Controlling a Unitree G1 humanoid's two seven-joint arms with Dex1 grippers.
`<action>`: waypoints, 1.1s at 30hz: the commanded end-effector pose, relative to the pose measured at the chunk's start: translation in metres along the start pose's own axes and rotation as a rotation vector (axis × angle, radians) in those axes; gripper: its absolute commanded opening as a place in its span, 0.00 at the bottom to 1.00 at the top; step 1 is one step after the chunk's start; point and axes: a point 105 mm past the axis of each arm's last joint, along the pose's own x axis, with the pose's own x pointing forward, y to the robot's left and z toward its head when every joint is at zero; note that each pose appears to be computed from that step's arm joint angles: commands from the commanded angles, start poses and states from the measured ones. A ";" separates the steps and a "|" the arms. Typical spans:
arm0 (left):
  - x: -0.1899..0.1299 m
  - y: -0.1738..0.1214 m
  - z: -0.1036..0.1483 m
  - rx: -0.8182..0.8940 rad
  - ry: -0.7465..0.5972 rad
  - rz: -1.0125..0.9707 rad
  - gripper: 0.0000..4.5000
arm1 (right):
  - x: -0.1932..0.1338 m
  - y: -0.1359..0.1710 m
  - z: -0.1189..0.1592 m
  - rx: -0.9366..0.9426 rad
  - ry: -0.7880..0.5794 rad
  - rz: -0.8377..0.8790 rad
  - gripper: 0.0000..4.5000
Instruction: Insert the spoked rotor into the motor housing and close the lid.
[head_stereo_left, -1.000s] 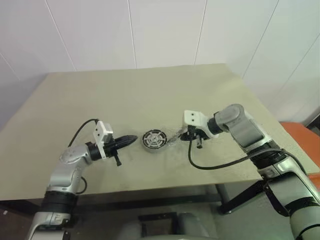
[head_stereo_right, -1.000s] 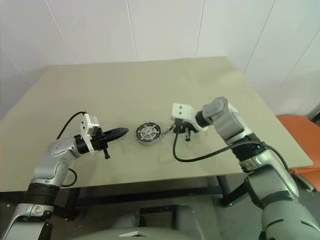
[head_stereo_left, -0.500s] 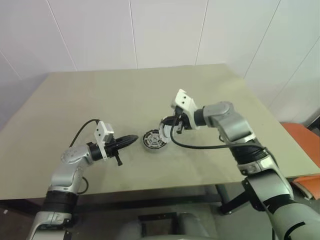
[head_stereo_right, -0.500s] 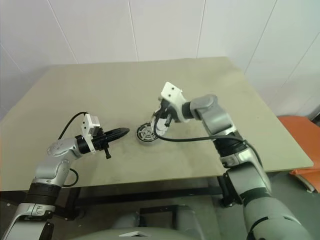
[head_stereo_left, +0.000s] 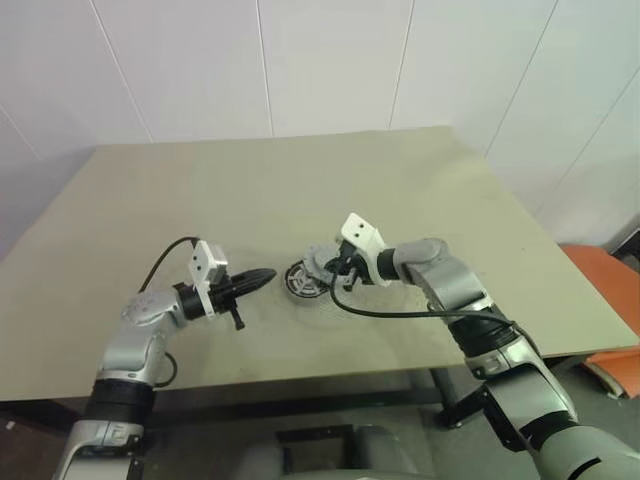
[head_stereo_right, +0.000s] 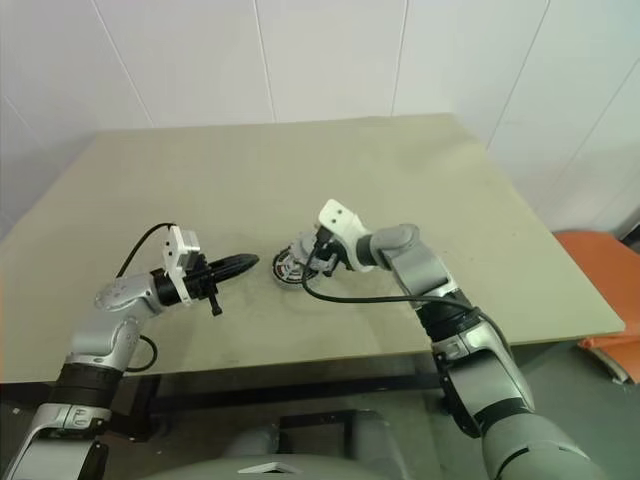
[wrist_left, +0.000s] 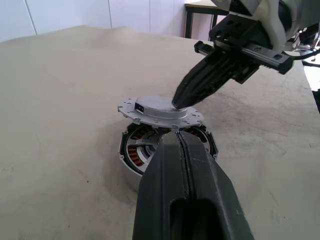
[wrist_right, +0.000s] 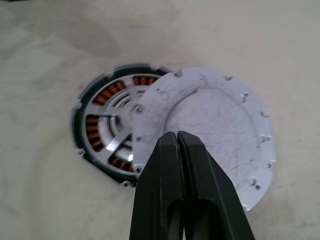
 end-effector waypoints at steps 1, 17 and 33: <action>0.003 0.003 0.011 0.048 -0.024 -0.002 0.00 | -0.006 -0.025 0.033 -0.054 -0.114 -0.135 0.01; 0.008 0.006 0.013 0.061 -0.038 -0.006 0.00 | 0.004 -0.034 -0.004 -0.370 0.088 -0.181 0.01; -0.005 0.026 0.020 0.059 -0.052 0.062 0.00 | 0.003 -0.007 0.017 -0.096 -0.082 -0.029 0.01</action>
